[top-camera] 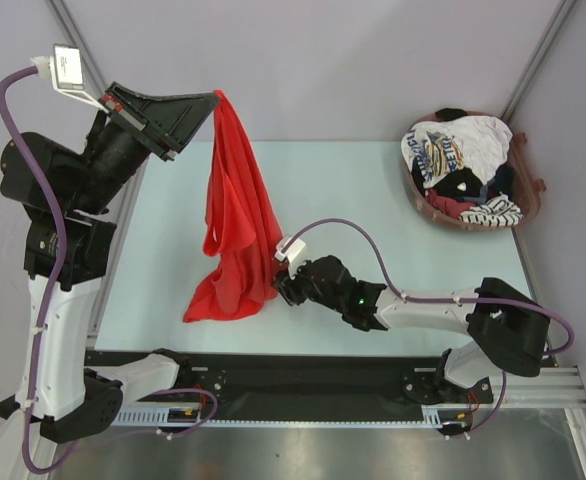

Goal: Fold and stack the tank tops
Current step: Flatten the tank top out

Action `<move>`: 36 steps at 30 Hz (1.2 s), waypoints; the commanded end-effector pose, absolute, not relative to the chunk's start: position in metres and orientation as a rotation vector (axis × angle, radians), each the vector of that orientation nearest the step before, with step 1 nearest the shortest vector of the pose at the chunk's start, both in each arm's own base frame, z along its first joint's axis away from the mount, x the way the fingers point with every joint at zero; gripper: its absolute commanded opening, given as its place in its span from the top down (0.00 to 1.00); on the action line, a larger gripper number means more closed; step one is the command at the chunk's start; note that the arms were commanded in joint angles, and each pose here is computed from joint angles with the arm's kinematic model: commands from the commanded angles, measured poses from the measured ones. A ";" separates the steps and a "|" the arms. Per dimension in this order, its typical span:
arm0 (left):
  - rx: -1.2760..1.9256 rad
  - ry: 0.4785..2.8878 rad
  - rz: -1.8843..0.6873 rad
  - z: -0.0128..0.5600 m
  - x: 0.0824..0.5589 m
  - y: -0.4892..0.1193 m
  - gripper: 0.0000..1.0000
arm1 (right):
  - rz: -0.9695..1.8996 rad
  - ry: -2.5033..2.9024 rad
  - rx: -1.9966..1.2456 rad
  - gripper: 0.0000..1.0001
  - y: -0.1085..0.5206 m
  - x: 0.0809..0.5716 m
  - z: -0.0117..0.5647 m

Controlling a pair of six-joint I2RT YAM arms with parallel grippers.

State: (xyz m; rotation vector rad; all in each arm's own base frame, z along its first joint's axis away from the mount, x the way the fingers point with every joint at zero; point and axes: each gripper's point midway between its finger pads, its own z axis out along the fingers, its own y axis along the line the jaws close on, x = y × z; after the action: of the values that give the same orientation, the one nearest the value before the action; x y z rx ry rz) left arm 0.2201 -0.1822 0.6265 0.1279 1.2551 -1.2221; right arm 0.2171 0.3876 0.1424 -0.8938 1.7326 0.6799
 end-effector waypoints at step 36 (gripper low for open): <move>-0.228 1.277 -0.972 0.628 0.286 -0.093 1.00 | 0.689 1.627 -0.121 1.00 0.132 0.343 0.425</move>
State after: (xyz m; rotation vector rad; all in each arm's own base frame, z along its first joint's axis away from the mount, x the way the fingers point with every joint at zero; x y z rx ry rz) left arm 0.2935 -0.1142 0.5917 -0.2271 1.3944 -0.9607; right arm 0.3494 0.1446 0.3642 -0.1361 1.7175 0.5808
